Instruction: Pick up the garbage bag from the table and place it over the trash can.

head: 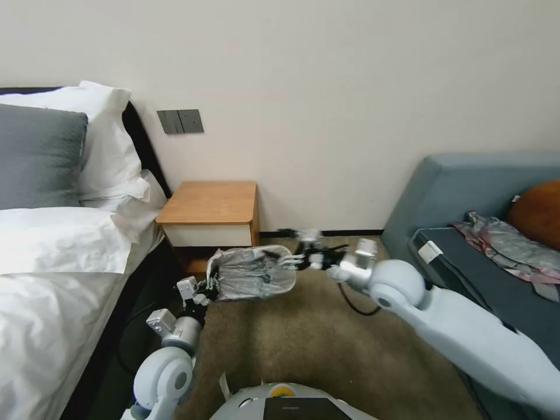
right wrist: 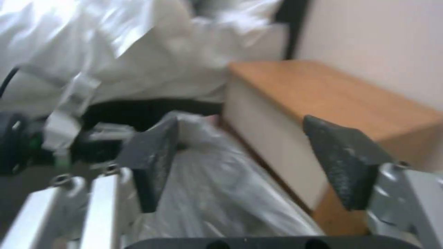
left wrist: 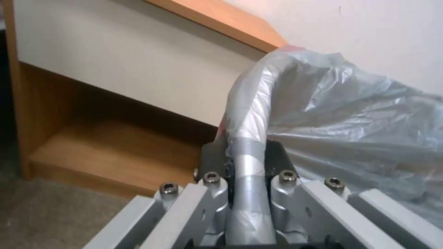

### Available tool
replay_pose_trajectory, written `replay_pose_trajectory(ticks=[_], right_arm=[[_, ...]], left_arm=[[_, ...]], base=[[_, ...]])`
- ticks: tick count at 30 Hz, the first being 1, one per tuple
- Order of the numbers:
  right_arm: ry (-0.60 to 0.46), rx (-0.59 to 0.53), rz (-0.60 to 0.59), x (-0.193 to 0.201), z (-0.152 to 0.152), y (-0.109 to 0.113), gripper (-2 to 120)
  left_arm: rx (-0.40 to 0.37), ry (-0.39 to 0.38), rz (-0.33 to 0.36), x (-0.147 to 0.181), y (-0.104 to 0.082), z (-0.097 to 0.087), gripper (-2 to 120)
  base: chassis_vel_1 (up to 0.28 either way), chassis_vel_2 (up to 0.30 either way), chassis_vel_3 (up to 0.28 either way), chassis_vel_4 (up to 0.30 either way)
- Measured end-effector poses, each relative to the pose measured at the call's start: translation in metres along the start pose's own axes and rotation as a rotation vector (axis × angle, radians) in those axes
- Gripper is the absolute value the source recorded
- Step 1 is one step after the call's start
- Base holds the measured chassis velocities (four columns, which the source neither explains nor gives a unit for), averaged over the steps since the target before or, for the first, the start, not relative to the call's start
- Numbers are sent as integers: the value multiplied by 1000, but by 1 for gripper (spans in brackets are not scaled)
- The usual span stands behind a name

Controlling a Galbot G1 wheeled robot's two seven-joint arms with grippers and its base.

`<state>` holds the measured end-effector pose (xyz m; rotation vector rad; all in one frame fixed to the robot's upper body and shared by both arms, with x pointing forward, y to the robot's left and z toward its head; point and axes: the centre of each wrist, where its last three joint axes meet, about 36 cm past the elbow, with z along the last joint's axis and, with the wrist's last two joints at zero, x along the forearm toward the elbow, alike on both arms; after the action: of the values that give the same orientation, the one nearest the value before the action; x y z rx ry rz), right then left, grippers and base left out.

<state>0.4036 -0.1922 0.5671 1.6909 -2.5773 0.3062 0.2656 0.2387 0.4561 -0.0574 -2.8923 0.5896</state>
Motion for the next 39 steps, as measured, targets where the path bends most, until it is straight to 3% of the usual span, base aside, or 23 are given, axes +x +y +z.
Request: replay_pose_trajectory(ticks=[10,19,27,39], right_arm=[[118,211,-227,-71,-20,0,30],[211,352,-280,-103,-18,9,0],[309,458,-213,-121,-8,23,0],[385,515,-189,-140,5,20,0]], left_arm=[[-52,-22,9,0,2,2,5],[-59,-31,11,1,1,1,5],[-67,-41,10,3,0,-1,5],[-63,-47,28,6,-4,-2,5]], base=[[0,0,0,0],[0,0,0,0],[0,0,0,0],[0,0,0,0]])
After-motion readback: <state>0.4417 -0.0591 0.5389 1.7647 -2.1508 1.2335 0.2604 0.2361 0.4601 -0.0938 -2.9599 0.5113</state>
